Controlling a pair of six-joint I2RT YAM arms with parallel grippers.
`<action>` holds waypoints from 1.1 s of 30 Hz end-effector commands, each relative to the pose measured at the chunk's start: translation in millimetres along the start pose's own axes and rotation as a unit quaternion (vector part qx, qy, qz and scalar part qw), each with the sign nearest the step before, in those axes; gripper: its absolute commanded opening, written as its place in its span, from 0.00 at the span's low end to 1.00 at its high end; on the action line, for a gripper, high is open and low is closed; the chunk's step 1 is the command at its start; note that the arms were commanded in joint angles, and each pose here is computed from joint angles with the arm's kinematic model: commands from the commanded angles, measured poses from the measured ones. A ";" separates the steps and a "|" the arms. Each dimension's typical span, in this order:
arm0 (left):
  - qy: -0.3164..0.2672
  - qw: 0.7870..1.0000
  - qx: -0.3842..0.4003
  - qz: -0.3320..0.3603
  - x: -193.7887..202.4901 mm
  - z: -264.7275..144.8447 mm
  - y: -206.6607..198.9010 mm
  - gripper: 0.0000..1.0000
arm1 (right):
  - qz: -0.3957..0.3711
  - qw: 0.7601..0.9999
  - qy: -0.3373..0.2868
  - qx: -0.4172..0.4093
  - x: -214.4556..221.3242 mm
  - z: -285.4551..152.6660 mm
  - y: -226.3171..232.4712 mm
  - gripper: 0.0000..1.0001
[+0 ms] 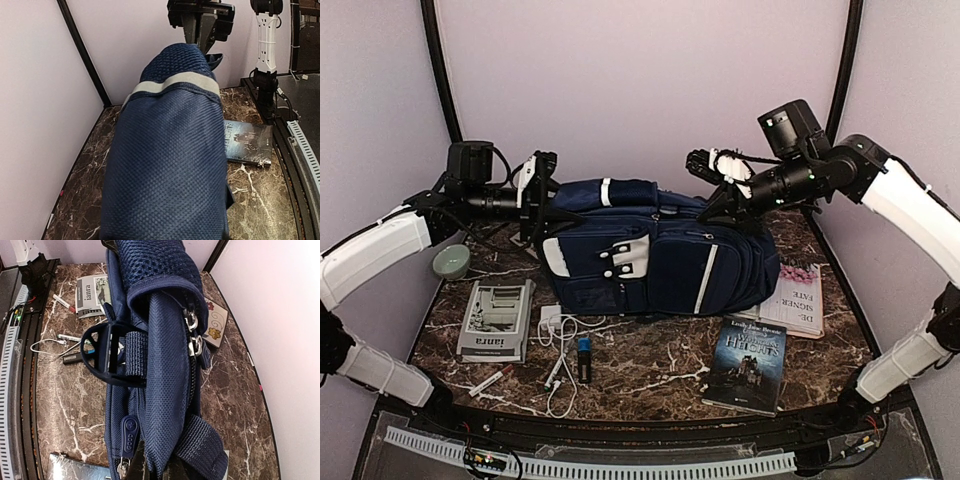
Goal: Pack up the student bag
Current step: Pass from the right arm to the left, then pick up the second largest pocket of the bag from the student bag.
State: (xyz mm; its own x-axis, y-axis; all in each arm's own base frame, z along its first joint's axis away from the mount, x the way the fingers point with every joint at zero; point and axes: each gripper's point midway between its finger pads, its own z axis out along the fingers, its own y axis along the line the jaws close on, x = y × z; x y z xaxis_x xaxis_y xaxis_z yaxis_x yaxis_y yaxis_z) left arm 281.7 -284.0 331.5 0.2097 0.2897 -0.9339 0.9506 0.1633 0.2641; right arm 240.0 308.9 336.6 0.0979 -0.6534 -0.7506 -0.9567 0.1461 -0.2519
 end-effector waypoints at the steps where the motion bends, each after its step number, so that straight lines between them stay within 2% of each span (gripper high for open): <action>1: -0.057 0.997 0.055 -0.022 -14.7 -2.6 -31.7 0.04 | -0.013 0.984 -0.126 0.126 -56.0 -28.6 -46.9 0.00; 2: -0.060 0.997 0.049 -0.023 -15.2 -4.5 -32.8 0.00 | -0.004 0.981 -0.128 0.143 -55.3 -29.5 -55.0 0.00; 4: -0.070 0.997 0.023 -0.029 -19.7 -11.4 -31.1 0.00 | 0.040 0.970 -0.120 0.209 -49.9 -33.0 -83.5 0.04; 7: -0.075 0.995 -0.050 -0.045 -28.4 -24.5 -16.2 0.00 | 0.129 0.945 -0.108 0.282 -42.4 -44.5 -113.5 0.37; 8: -0.073 0.992 -0.091 -0.055 -30.4 -30.7 -4.9 0.00 | 0.155 0.937 -0.112 0.293 -42.9 -50.8 -117.8 0.45; 10: -0.080 0.983 -0.144 -0.083 -35.8 -41.7 8.8 0.00 | 0.212 0.922 -0.147 0.291 -52.4 -67.1 -116.9 0.50; 12: -0.100 0.975 -0.168 -0.106 -44.7 -50.9 13.9 0.00 | 0.257 0.911 -0.214 0.241 -73.2 -80.3 -101.1 0.52; 15: -0.124 0.971 -0.168 -0.116 -57.6 -58.4 11.1 0.00 | 0.282 0.893 -0.327 0.128 -105.0 -96.7 -62.0 0.53; 17: -0.119 0.967 -0.177 -0.136 -53.6 -58.8 14.4 0.00 | 0.292 0.880 -0.369 0.069 -113.5 -91.2 -39.4 0.50; 19: -0.112 0.965 -0.185 -0.150 -46.0 -58.1 16.5 0.00 | 0.312 0.874 -0.369 0.049 -112.4 -72.3 -27.6 0.46; 21: -0.111 0.964 -0.185 -0.158 -41.7 -57.1 15.7 0.00 | 0.331 0.875 -0.342 0.085 -107.3 -47.2 -28.9 0.39; 23: -0.115 0.964 -0.179 -0.159 -42.5 -56.8 12.9 0.00 | 0.329 0.881 -0.311 0.137 -105.3 -22.6 -27.1 0.36; 27: -0.124 0.967 -0.164 -0.149 -48.0 -56.8 7.4 0.00 | 0.318 0.892 -0.281 0.158 -115.0 16.3 -22.6 0.36; 33: -0.123 0.970 -0.151 -0.145 -47.1 -54.4 3.4 0.00 | 0.330 0.895 -0.247 0.173 -107.6 52.6 -46.8 0.39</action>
State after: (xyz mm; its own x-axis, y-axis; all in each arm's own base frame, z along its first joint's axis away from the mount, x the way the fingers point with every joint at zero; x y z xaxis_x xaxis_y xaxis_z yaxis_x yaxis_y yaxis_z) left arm 282.0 -245.4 331.2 -0.1387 0.0826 -0.9869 0.8391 0.5390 -0.0729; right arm 264.6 419.3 362.0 -0.3103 -0.0310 -0.9501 -0.7603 0.6081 0.2285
